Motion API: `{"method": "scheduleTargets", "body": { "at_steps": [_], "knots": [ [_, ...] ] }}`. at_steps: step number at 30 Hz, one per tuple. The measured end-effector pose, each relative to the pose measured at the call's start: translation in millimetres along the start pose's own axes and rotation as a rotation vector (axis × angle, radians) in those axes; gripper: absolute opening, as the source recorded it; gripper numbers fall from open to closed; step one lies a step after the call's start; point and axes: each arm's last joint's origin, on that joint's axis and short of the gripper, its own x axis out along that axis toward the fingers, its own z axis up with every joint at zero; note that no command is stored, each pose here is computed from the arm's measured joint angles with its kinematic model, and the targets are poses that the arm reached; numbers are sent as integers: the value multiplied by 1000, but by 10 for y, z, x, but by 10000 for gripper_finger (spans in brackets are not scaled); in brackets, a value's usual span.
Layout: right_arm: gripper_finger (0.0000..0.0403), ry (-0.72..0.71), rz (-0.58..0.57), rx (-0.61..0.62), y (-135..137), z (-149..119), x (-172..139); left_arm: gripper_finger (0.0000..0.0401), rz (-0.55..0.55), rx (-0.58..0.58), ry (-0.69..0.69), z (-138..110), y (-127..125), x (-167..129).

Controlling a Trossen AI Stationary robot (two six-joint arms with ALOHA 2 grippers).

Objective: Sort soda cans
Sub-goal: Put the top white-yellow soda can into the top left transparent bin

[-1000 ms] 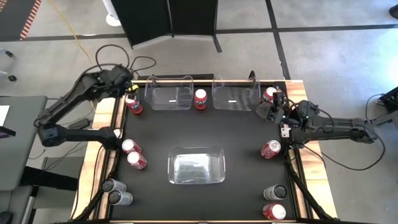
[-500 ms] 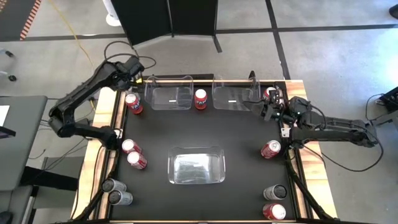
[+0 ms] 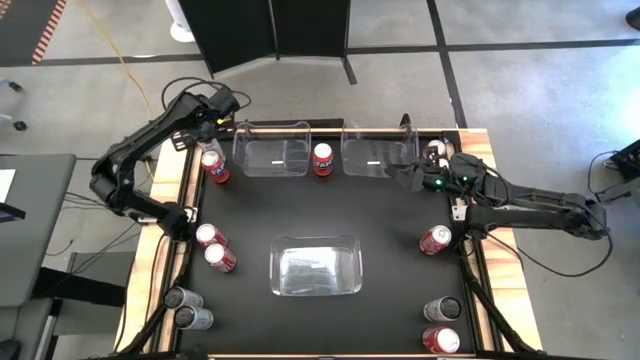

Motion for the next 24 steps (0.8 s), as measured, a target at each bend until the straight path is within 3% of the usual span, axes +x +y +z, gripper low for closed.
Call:
{"method": "scheduleTargets", "body": {
  "at_steps": [7, 12, 20, 24],
  "knots": [
    [368, 21, -9, -37, -15, -18, 20, 271, 52, 18, 58, -8, -141, 190],
    [368, 28, -22, -56, -32, -20, 20, 271, 50, 42, 63, -26, -133, 168],
    [368, -5, -70, -10, -104, 41, 21, 271, 13, 268, 65, -53, -87, 79],
    [368, -78, 0, 5, -41, 115, 21, 270, 10, 359, 66, -54, -91, 81]
  ]
}}
